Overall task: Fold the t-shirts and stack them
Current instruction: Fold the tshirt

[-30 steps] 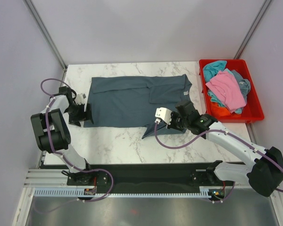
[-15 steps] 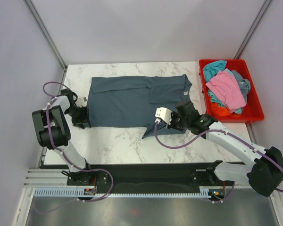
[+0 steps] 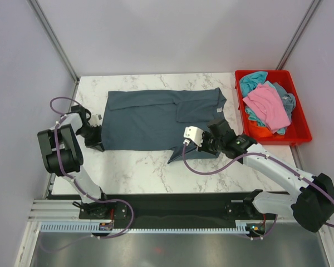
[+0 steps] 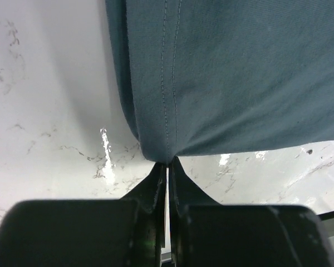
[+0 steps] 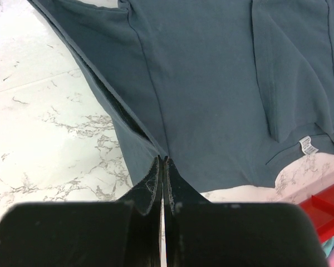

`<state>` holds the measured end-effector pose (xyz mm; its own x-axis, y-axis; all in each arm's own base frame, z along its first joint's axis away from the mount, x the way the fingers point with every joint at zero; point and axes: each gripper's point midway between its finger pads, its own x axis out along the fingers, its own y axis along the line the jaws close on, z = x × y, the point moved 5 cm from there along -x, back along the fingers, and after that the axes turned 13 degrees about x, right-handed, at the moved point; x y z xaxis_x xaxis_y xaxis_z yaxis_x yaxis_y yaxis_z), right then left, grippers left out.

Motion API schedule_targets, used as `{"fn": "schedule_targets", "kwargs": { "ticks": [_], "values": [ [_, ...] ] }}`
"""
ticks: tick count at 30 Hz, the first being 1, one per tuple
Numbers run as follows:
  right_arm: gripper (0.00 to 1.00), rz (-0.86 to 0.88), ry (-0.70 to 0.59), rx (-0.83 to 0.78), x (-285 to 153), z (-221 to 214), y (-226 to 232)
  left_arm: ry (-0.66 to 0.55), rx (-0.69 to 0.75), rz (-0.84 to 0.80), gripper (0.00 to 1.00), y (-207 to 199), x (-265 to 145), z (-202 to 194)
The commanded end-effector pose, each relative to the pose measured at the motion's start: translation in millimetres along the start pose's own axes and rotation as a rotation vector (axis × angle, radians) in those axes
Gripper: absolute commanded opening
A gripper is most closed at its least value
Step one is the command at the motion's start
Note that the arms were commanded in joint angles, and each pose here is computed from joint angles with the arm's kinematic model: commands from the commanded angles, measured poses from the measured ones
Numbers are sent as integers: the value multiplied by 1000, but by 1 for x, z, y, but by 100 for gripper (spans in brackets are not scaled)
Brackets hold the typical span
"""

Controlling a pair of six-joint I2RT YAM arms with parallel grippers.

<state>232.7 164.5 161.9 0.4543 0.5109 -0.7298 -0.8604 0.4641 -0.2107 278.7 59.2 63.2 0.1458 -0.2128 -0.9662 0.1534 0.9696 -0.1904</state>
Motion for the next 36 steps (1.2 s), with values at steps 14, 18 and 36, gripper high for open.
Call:
{"fn": "schedule_targets", "kwargs": {
  "ticks": [14, 18, 36],
  "values": [
    [0, -289, -135, 179, -47, 34, -62, -212, 248, -105, 2, -56, -83, 31],
    [0, -370, -203, 207, -62, 58, -86, -242, 315, -104, 2, -70, -90, 49],
    [0, -577, -270, 243, -36, 103, -174, -247, 346, -48, 2, -50, -76, 104]
  ]
}}
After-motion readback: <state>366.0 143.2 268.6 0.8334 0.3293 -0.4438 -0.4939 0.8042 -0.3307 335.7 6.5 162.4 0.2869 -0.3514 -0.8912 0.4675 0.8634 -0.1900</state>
